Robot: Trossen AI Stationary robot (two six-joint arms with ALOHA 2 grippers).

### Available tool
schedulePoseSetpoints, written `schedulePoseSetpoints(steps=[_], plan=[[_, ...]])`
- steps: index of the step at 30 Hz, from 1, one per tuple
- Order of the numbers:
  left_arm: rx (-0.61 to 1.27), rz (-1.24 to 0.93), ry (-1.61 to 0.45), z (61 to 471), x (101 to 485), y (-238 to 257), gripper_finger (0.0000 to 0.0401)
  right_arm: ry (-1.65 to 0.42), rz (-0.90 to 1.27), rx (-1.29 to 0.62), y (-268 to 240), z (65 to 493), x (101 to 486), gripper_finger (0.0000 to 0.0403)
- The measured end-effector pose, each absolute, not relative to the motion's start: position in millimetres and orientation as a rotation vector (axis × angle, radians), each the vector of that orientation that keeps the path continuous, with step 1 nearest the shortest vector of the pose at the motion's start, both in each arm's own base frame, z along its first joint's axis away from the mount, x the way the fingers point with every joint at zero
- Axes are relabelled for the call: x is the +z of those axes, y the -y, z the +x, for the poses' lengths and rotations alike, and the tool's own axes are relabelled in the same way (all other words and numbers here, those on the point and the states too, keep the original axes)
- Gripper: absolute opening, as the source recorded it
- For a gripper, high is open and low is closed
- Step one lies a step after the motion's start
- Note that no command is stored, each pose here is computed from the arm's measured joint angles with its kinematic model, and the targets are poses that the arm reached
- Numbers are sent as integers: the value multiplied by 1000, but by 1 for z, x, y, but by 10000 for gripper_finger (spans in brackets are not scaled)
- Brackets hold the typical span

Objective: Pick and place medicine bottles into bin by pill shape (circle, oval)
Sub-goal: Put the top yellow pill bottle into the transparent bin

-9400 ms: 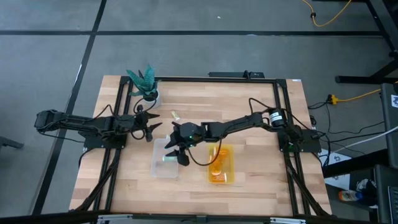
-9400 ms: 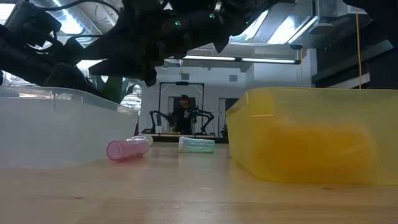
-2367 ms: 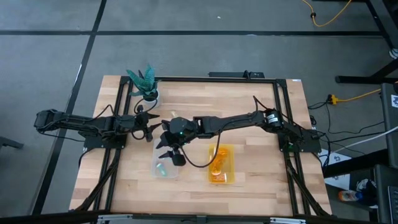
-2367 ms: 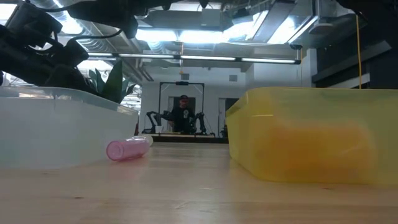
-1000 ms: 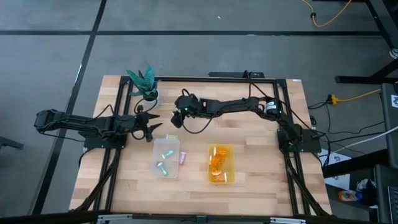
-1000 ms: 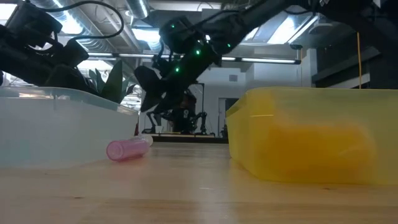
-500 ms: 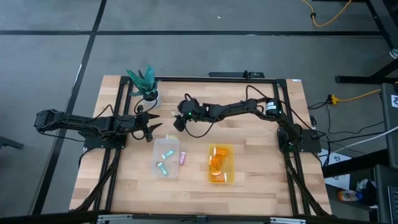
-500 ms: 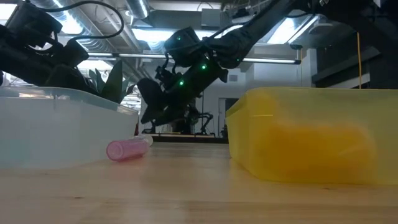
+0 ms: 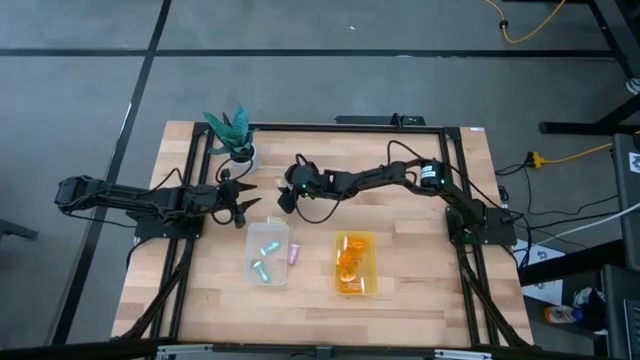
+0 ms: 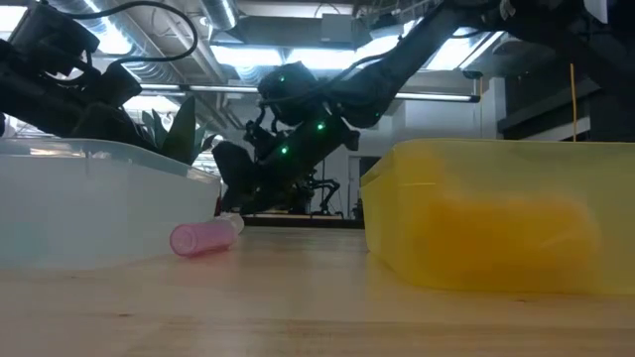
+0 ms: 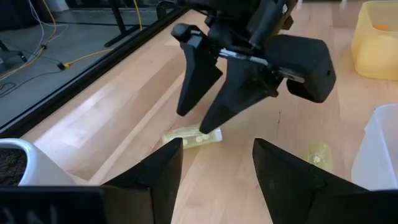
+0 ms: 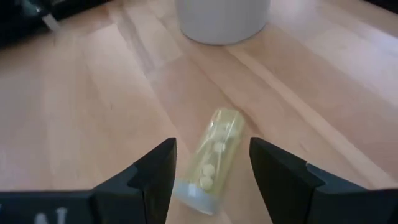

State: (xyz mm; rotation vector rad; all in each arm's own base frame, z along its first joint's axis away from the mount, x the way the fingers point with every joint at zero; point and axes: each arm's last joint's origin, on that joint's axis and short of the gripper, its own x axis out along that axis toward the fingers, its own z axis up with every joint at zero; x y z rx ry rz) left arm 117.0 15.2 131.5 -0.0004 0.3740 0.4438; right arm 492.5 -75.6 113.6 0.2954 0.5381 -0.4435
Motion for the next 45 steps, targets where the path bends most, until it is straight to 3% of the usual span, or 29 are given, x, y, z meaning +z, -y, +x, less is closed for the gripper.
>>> schedulePoseSetpoints(steps=[36,45], plan=[[444,0,-375,117,131,-15,190,-608,170,-394,74,493,93,206],[444,0,-375,117,131,-15,190,-609,171,-394,74,493,93,172]])
